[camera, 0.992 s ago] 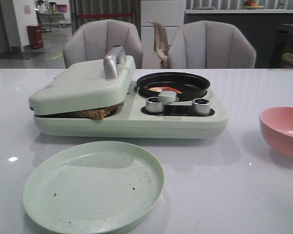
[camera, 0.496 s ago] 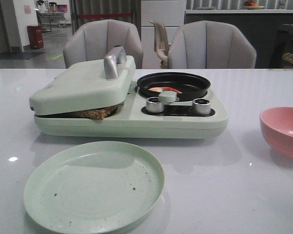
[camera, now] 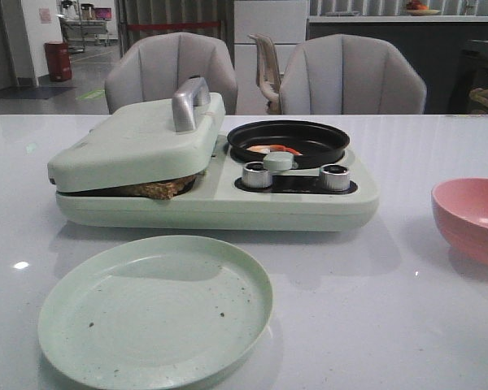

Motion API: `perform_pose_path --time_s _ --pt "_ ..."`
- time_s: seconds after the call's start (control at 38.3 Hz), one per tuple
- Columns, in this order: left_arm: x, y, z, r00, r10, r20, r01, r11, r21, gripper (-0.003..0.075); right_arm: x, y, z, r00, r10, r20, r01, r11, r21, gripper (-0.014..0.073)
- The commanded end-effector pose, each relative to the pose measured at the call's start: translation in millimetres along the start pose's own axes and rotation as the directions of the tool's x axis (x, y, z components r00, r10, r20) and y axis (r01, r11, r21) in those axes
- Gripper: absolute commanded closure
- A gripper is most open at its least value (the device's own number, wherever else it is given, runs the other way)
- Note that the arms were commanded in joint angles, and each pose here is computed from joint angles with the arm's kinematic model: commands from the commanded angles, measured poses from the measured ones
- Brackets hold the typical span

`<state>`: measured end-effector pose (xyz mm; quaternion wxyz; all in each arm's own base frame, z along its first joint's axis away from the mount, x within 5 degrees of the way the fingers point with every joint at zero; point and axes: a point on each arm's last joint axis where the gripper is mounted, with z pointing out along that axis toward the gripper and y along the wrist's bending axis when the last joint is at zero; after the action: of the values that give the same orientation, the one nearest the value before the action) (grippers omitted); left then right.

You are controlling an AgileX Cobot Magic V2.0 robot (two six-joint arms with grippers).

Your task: Make breakfast with bread and shrimp

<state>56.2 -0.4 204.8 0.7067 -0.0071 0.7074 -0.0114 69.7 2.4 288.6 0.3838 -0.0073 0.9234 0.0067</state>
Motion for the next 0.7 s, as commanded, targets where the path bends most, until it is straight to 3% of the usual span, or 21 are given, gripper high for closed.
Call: perform_pose_path --time_s 0.0,0.68 --pt "-12.6 -0.1 -2.7 0.986 -0.028 0.164 0.027 1.000 0.007 0.0620 -11.4 0.3 -5.4 0.997 -0.014 0.078 0.015 1.000 -0.003 0.0554" --pt "-12.6 -0.1 -2.7 0.986 -0.034 0.164 0.033 0.999 0.007 0.0620 -11.5 0.4 -5.4 0.997 -0.014 0.079 0.015 1.000 -0.003 0.0554"
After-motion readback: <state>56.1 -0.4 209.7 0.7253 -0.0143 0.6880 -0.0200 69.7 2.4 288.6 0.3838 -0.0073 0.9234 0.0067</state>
